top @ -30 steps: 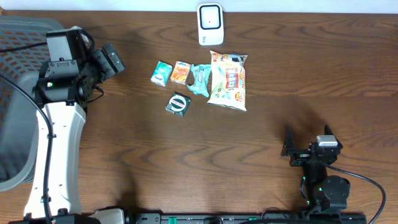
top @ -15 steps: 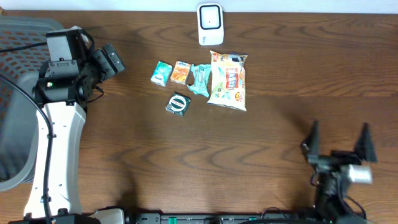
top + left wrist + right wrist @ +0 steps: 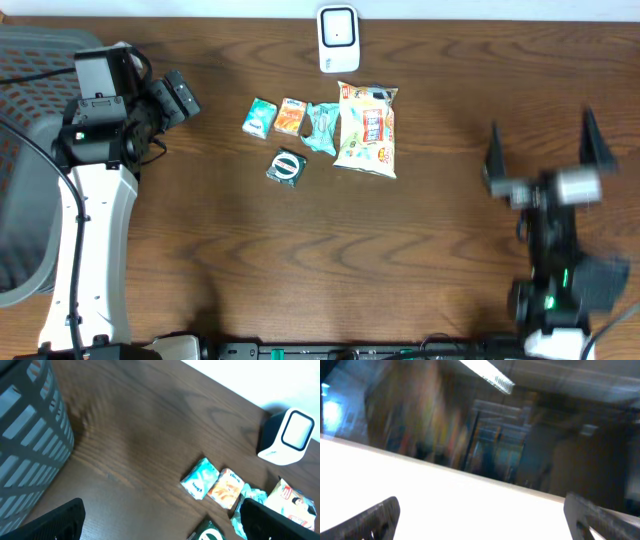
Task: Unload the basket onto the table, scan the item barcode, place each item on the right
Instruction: 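Reach the right gripper toward the yellow-white bag near the scanner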
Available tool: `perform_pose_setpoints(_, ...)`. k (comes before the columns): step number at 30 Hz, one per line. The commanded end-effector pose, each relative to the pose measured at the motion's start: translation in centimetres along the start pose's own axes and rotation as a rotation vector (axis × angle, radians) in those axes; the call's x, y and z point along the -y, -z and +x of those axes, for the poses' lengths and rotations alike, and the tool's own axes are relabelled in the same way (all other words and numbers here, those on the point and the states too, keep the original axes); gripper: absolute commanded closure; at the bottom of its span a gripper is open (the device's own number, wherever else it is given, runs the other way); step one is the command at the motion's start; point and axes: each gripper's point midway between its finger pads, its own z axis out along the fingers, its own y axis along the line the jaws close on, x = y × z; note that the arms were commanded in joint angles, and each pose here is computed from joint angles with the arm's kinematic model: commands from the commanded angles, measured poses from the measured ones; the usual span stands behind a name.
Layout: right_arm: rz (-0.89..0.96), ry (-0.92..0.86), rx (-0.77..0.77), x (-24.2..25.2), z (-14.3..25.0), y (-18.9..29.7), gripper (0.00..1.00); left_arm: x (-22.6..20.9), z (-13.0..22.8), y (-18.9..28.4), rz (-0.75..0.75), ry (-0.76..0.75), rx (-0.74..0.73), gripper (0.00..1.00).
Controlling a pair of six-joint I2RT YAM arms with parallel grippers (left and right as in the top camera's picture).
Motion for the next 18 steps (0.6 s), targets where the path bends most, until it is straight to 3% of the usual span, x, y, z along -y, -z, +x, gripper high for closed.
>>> perform_pose_setpoints(1,-0.168,-0.018,-0.181,-1.9,3.2,-5.4,0.01,-0.3,-0.1,0.0,-0.014,0.002,0.003,0.02)
perform_pose_setpoints(6,-0.57,-0.206,-0.399,-8.2,9.0,-6.8,0.01,-0.3,-0.1,0.0,-0.015,0.002,0.002,0.02)
perform_pose_setpoints(9,-0.735,-0.303,-0.412,-10.9,10.8,-6.1,0.01,-0.3,-0.1,0.0,-0.014,0.002,0.003,0.02)
perform_pose_setpoints(11,-0.72,-0.409,-0.455,-11.1,12.3,-6.5,0.01,-0.3,-0.1,0.0,-0.015,0.002,0.002,0.02)
perform_pose_setpoints(15,-0.506,-0.651,-0.574,-9.7,15.7,-8.4,0.01,-0.3,-0.1,0.0,-0.014,0.002,0.003,0.02)
perform_pose_setpoints(18,-0.412,-0.672,-0.598,-9.2,16.9,-9.5,0.01,-0.3,-0.1,0.0,-0.014,0.002,0.003,0.02)
